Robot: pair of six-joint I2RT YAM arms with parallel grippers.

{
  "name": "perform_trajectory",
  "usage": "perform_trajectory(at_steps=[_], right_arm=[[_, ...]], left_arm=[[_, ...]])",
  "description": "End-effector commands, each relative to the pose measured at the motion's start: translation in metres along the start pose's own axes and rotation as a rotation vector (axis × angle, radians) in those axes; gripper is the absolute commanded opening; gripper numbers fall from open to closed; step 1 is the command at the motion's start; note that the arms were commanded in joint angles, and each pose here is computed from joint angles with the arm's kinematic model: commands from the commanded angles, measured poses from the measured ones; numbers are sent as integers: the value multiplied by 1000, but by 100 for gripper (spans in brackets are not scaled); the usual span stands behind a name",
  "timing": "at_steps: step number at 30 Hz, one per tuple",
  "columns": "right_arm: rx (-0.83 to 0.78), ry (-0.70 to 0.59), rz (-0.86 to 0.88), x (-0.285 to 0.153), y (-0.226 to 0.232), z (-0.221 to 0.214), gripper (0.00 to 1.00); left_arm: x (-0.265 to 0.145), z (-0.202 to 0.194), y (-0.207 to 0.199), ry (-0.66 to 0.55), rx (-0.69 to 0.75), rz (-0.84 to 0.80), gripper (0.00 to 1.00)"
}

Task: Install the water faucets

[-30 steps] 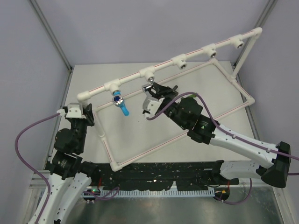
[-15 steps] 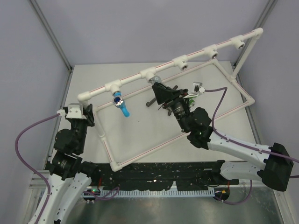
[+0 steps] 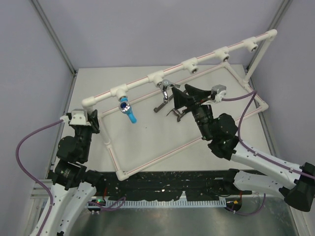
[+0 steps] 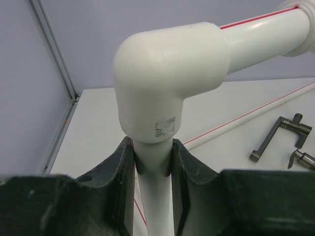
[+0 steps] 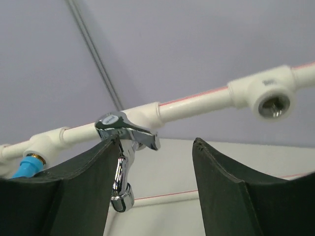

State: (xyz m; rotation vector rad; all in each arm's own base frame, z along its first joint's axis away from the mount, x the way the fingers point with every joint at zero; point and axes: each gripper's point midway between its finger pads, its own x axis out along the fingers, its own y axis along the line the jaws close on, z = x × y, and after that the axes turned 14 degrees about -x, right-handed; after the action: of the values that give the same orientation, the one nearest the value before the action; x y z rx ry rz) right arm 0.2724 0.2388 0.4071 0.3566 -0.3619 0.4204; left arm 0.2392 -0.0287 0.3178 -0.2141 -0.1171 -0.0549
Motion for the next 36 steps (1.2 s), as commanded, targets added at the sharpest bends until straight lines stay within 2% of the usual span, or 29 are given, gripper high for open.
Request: perform_trajectory(at_steps=[1,7,14,19,22,31,36], right_arm=[[-689,-42,240,-1,16,48,66],[-1271,-37,485,-9,23,47,70],[-1455,-66,645,-7,42,48,70],[-1709,-31,721,-6,44,28,71],[-1904,-24,701,-3,37,23,75],[-2244,-52,563,17,27,26,83],[-2292,-64,583,24,33,15,84]], left_arm=[[-2,-15,3,60,54,-1,0],[-2,-15,3,62,55,-1,0],[-2,-17,3,66,55,1,0],[-2,-18,3,69,56,0,0],[-2,-17,3,66,58,0,0],[-1,-18,3,71,58,-1,0],[-1,-19,3,72,58,-1,0]])
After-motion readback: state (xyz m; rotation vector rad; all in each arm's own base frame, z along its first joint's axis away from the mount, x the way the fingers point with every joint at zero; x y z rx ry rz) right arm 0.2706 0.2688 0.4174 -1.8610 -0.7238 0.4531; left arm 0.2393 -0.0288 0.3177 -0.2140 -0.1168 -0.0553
